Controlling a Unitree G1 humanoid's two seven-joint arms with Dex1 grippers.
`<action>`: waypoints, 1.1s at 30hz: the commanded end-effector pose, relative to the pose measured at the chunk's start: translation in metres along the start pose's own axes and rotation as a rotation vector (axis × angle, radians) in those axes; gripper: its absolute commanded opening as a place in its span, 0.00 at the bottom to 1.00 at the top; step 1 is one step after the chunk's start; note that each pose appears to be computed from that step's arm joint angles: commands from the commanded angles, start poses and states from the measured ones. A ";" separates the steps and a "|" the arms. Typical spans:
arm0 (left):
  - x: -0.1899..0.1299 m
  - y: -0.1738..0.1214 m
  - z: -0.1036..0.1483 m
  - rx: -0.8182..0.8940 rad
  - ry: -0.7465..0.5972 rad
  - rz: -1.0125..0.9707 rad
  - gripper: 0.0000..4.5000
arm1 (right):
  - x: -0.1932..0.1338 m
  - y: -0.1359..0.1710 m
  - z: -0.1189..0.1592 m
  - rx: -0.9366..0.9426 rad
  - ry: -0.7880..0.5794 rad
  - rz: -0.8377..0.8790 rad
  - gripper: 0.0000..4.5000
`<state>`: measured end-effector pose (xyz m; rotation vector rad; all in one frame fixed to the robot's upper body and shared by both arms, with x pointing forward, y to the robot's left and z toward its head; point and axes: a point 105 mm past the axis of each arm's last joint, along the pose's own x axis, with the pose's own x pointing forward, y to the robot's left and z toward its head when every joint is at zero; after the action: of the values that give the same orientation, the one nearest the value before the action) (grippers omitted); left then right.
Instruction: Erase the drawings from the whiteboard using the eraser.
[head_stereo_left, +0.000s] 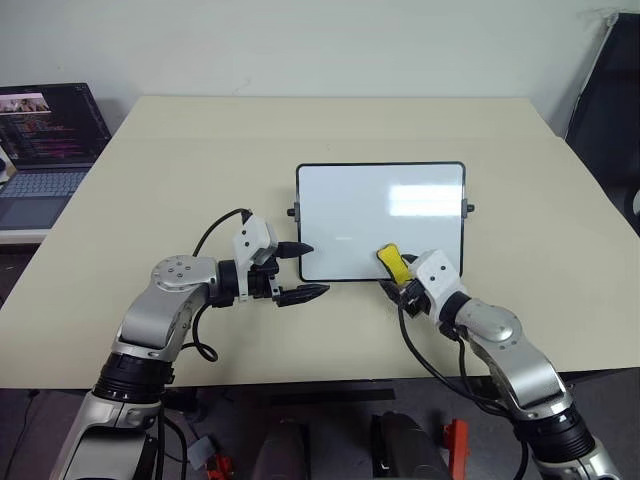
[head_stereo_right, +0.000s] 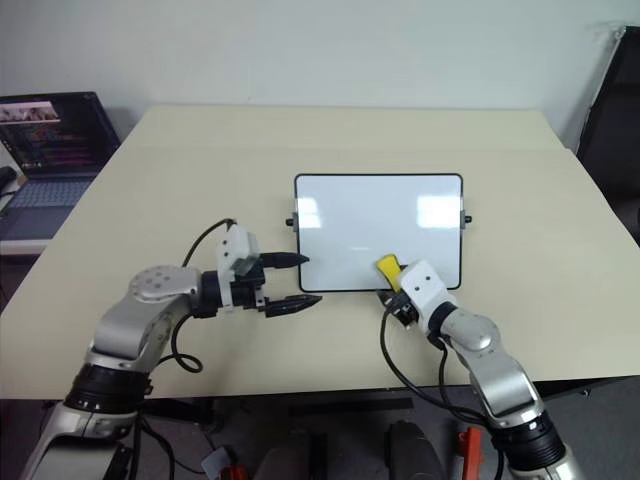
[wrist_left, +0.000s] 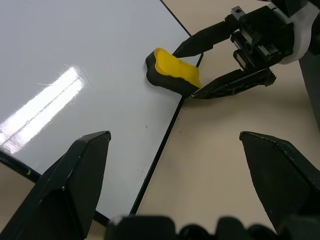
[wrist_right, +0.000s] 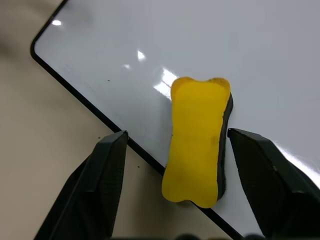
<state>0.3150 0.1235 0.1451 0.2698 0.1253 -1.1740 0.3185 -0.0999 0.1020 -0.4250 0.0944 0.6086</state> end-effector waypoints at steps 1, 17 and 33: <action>0.000 0.000 0.016 0.051 -0.040 -0.002 1.00 | 0.001 -0.006 0.007 -0.024 -0.030 -0.027 0.49; 0.000 0.002 0.019 0.057 -0.052 0.003 1.00 | -0.007 -0.013 0.034 0.109 -0.130 0.082 0.15; 0.020 -0.010 0.038 0.073 -0.122 -0.095 1.00 | -0.132 -0.190 -0.005 0.275 -0.070 -0.422 0.15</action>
<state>0.3172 0.1019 0.1586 0.2396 0.0584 -1.2455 0.3243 -0.2802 0.1916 -0.1268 0.0199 0.3011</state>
